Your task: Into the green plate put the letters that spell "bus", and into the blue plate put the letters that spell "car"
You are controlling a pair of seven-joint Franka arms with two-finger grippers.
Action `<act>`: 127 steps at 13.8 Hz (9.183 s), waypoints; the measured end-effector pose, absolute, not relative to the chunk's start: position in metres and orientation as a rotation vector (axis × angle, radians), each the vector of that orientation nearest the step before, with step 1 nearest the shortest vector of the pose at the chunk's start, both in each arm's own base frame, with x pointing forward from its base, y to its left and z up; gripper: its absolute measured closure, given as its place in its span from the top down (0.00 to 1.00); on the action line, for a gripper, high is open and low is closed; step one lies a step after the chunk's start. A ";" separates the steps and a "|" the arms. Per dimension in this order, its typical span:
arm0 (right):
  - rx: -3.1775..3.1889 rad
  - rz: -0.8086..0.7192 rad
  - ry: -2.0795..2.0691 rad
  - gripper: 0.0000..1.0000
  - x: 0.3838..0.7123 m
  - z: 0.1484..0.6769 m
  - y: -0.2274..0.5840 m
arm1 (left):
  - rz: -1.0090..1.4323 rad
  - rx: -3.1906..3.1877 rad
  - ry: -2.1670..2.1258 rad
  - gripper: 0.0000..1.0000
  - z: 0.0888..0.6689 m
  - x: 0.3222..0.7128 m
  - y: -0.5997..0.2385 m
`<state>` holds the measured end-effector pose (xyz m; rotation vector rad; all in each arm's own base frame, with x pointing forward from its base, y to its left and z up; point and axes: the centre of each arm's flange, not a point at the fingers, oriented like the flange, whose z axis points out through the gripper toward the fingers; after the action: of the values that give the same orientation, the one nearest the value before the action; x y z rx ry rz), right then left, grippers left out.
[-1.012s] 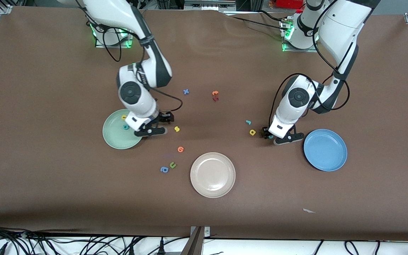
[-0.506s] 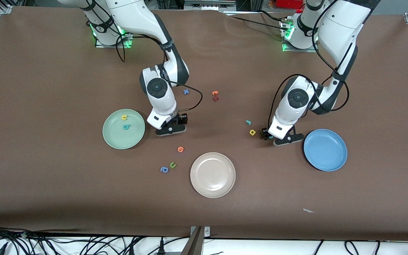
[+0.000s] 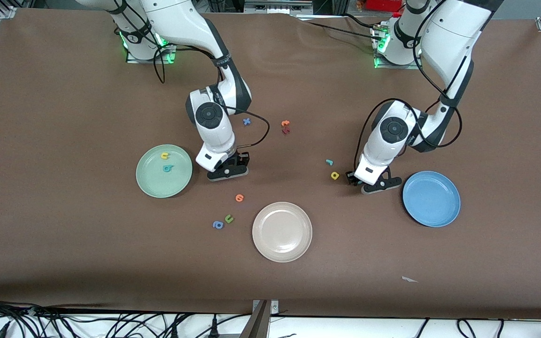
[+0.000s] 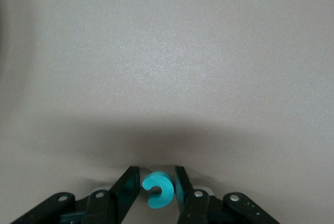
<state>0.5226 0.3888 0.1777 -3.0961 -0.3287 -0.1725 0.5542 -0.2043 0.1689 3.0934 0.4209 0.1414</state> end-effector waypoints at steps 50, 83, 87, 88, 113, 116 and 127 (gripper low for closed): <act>-3.203 0.187 0.041 1.00 0.613 0.575 0.134 | -0.009 3.237 -0.067 1.00 0.243 0.653 -0.010; -3.146 0.108 0.026 1.00 0.560 0.601 0.011 | -0.008 3.236 -0.066 1.00 0.244 0.653 -0.010; -3.147 0.116 0.032 1.00 0.562 0.598 0.009 | -0.007 3.235 -0.068 1.00 0.244 0.653 -0.011; -3.147 0.119 0.032 1.00 0.562 0.596 0.009 | -0.007 3.235 -0.068 1.00 0.244 0.653 -0.011; -3.186 0.152 0.081 1.00 0.560 0.597 -0.013 | -0.194 3.115 0.002 1.00 0.284 0.656 -0.114; -3.185 0.153 0.097 1.00 0.560 0.597 -0.019 | -0.210 3.130 0.098 1.00 0.281 0.636 -0.195; -3.185 0.159 0.093 1.00 0.559 0.597 -0.019 | -0.204 3.093 0.190 1.00 0.222 0.596 -0.306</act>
<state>0.5591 -0.0188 0.5966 -3.1846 0.0932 0.1586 0.5965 -0.3064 0.2216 3.0933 0.1897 -0.2039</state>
